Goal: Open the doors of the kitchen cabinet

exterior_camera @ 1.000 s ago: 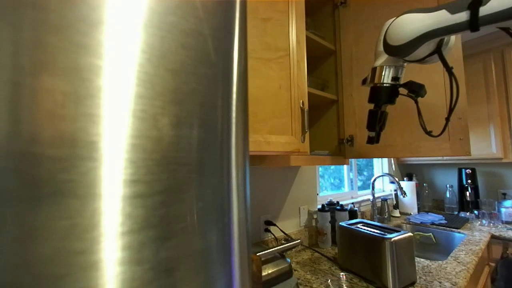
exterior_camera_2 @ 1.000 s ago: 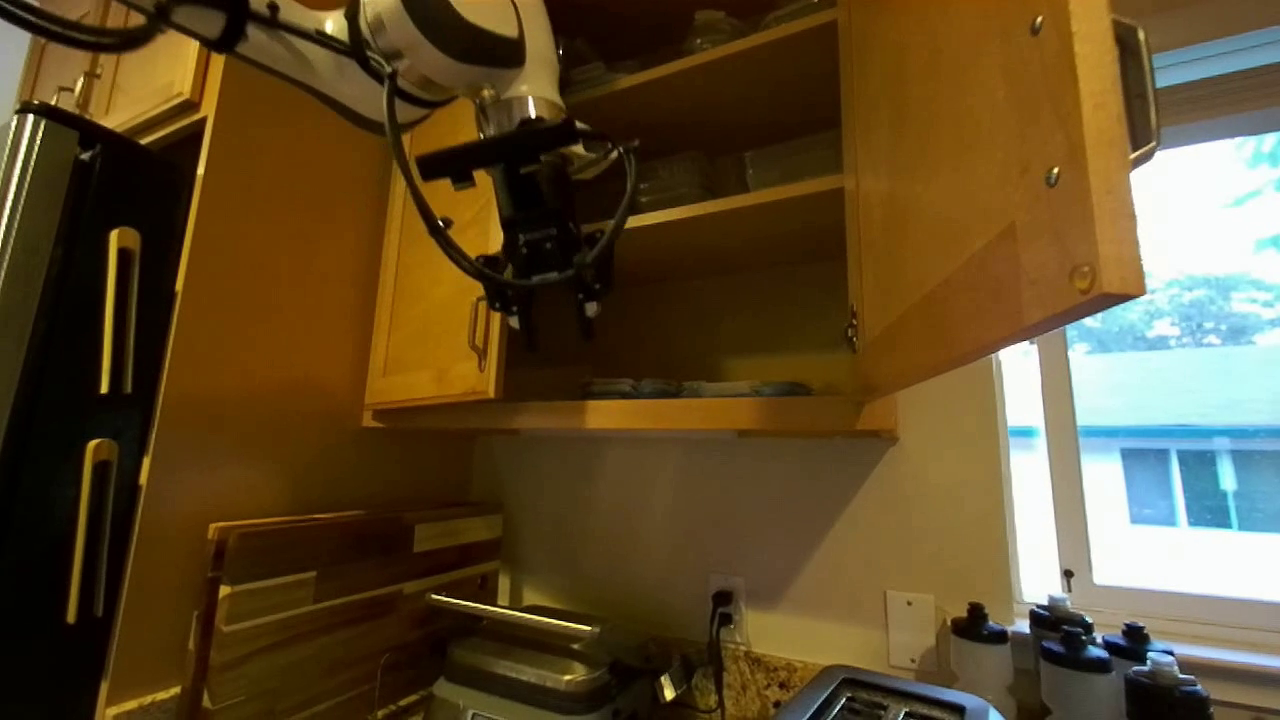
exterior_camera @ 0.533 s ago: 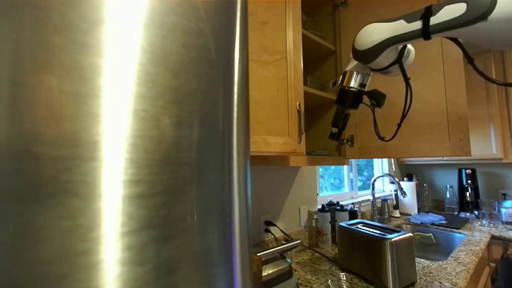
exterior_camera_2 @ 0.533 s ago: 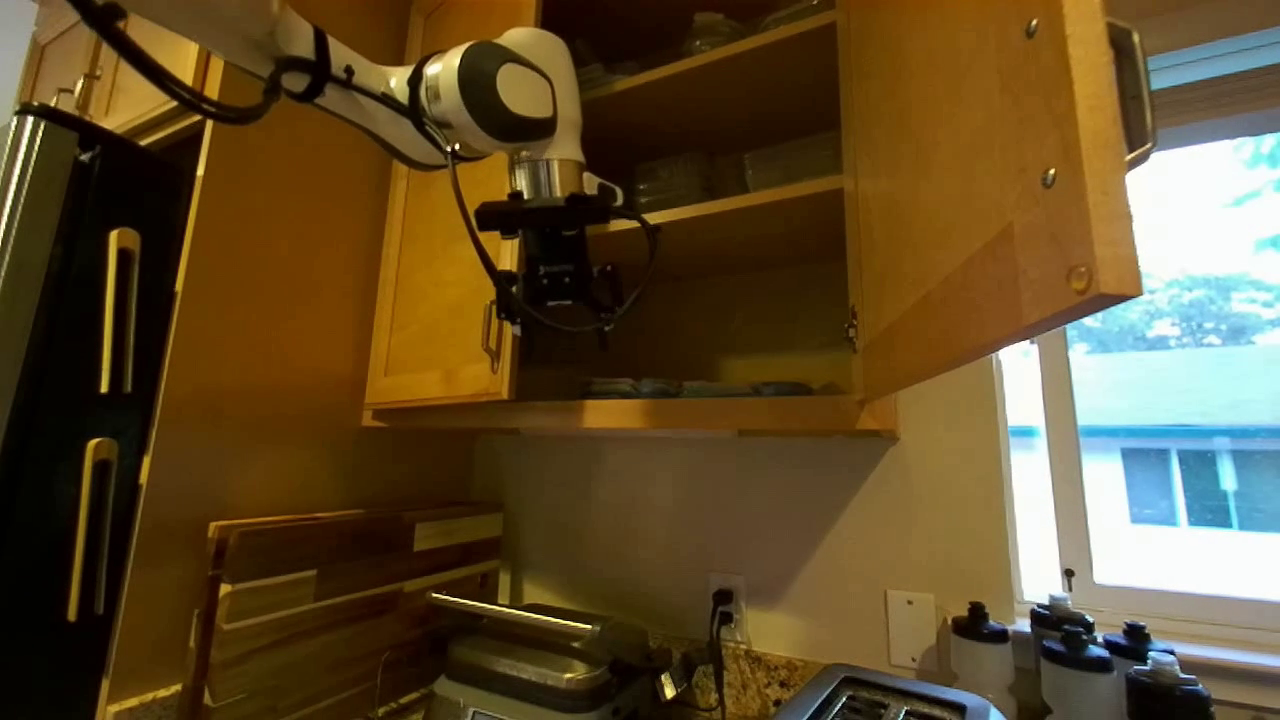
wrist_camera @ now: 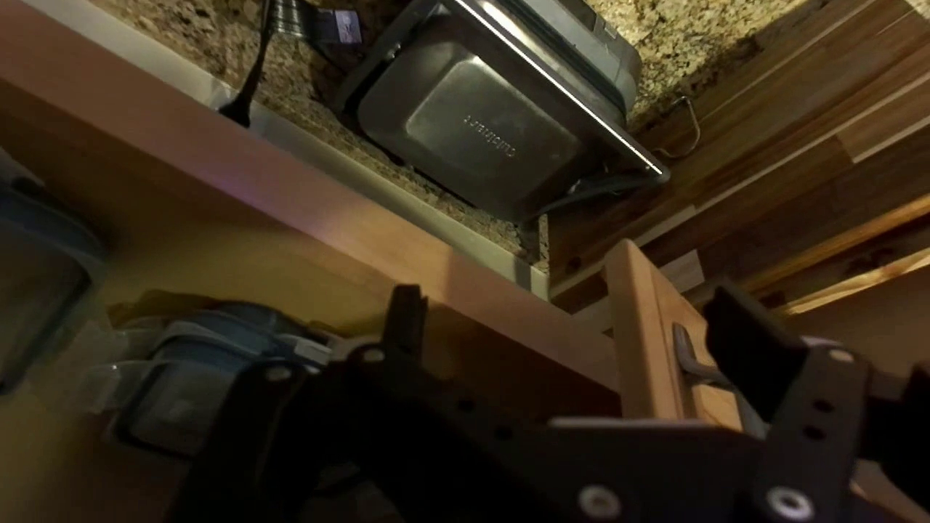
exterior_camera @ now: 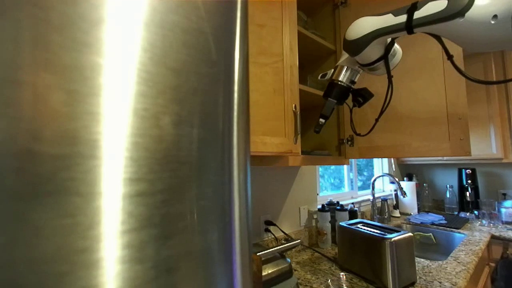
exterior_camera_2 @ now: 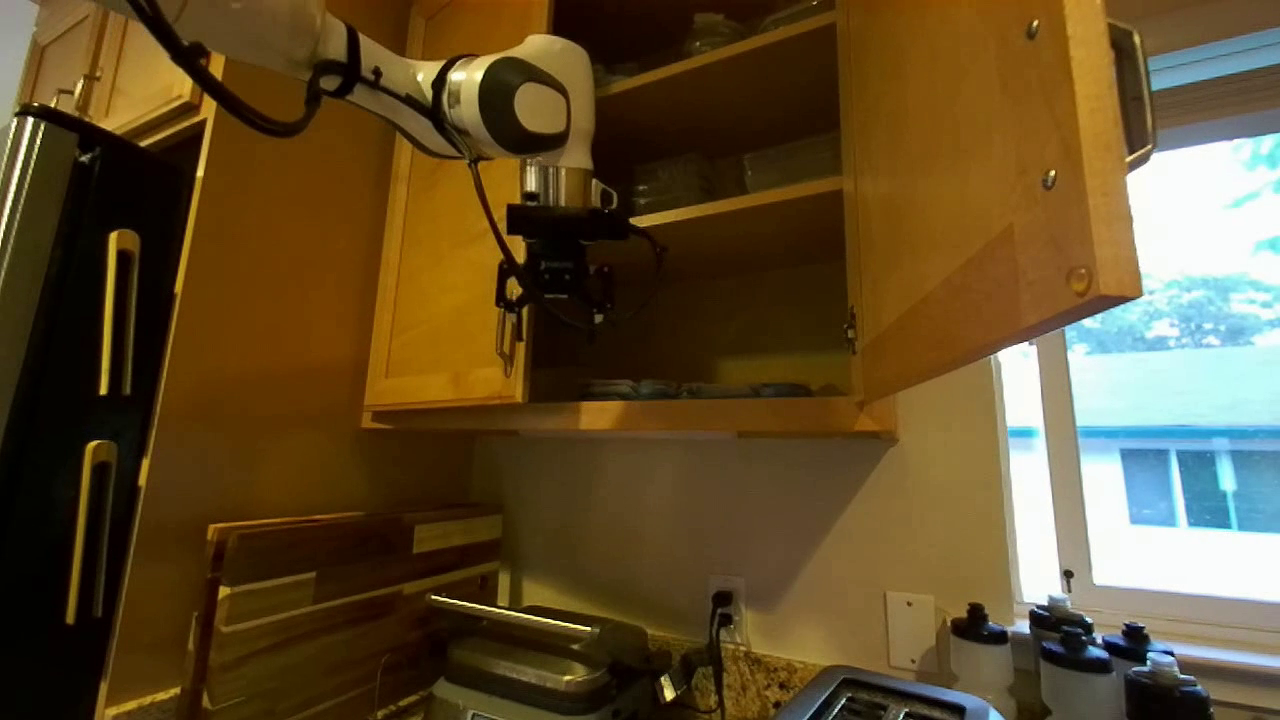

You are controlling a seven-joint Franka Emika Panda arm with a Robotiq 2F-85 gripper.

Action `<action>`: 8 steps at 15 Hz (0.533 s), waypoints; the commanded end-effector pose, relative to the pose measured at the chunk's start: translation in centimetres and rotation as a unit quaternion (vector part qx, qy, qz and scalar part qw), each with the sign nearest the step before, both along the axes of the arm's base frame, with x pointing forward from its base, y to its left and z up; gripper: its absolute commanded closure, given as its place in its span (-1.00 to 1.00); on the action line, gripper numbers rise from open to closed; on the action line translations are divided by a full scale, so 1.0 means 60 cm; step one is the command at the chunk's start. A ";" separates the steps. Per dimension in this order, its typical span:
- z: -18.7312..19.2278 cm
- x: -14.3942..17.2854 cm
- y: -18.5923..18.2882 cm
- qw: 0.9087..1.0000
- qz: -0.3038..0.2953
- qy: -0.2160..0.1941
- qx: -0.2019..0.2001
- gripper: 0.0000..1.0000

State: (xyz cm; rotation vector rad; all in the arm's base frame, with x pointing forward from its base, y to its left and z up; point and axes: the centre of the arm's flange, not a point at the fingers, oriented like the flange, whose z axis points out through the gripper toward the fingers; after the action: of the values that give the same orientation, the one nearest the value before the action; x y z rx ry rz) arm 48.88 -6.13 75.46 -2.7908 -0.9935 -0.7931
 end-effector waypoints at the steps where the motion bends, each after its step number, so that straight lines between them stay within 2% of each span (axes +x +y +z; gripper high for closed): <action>1: 0.011 0.025 0.007 0.998 0.064 -0.015 0.001 -1.00; 5: 0.010 0.050 0.030 0.993 0.114 -0.028 -0.007 -1.00; 8: 0.009 0.061 0.044 0.986 0.158 -0.046 -0.017 -1.00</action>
State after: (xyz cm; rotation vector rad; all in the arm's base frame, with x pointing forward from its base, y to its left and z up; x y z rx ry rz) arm 52.00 -3.78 75.28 -2.6232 -1.3169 -0.8476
